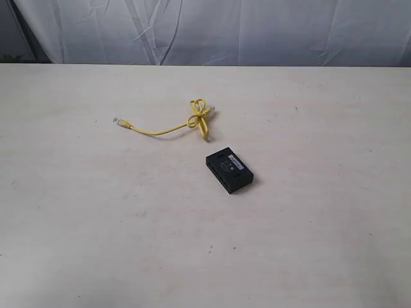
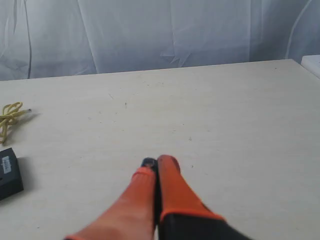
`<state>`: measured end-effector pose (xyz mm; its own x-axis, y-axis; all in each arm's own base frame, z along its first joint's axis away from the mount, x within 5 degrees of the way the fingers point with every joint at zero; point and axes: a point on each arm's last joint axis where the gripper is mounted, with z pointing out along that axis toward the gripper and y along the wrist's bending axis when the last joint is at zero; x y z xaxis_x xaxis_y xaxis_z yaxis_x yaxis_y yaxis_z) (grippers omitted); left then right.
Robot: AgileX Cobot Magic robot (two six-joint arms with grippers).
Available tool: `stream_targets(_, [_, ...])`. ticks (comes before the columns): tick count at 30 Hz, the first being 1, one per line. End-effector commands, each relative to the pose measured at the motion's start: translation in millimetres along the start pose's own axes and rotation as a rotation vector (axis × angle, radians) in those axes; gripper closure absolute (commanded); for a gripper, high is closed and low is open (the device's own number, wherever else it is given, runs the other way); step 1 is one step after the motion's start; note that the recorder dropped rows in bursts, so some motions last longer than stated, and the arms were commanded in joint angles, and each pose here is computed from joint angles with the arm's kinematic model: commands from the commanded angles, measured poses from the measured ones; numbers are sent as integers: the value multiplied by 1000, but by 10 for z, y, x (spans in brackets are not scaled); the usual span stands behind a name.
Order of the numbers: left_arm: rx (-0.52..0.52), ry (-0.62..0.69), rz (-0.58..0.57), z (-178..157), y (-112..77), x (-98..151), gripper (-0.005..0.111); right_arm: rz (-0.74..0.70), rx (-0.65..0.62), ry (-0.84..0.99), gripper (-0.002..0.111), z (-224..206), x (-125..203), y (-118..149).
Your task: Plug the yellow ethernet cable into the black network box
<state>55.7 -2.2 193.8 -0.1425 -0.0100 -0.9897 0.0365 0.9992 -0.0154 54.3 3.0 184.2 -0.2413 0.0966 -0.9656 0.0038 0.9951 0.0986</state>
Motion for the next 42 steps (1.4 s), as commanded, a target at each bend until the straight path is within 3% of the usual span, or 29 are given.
stream_targets(1, [-1,2,-4,0,1,17,107,1,5,-8,109,-3,2,-3])
stream_targets(8, [3,-11,-23,0,-3,4,107,-3,7,-25,109,-3,-14,-5])
stream_targets(11, [50,-41,-268,-2,-41,-29,107,42,1,-115,109,-9,-95,-1])
stream_targets(15, [63,-169,-437,-14,-22,-146,107,142,-4,-283,109,-39,-244,-13])
stream_targets(16, [61,-206,-478,-20,-10,-178,107,197,-7,-336,109,-53,-290,-23])
stream_targets(19, [27,-396,-630,-68,85,-321,107,535,-20,-460,109,-95,-380,-89])
stream_targets(22, [15,-494,-714,-104,138,-386,107,542,-32,-428,109,-83,-358,-73])
stream_targets(26, [57,-549,-664,-196,108,-635,107,421,-49,-413,109,-127,-455,-23])
stream_targets(28, [61,-495,-605,-163,74,-791,107,389,-50,-431,109,-158,-518,-13])
stream_targets(36, [31,-5,-240,468,-51,-1456,107,267,-18,-389,109,-106,-516,-12])
stream_targets(42, [89,342,-64,1022,-122,-1671,107,258,-17,-387,109,-105,-515,-11])
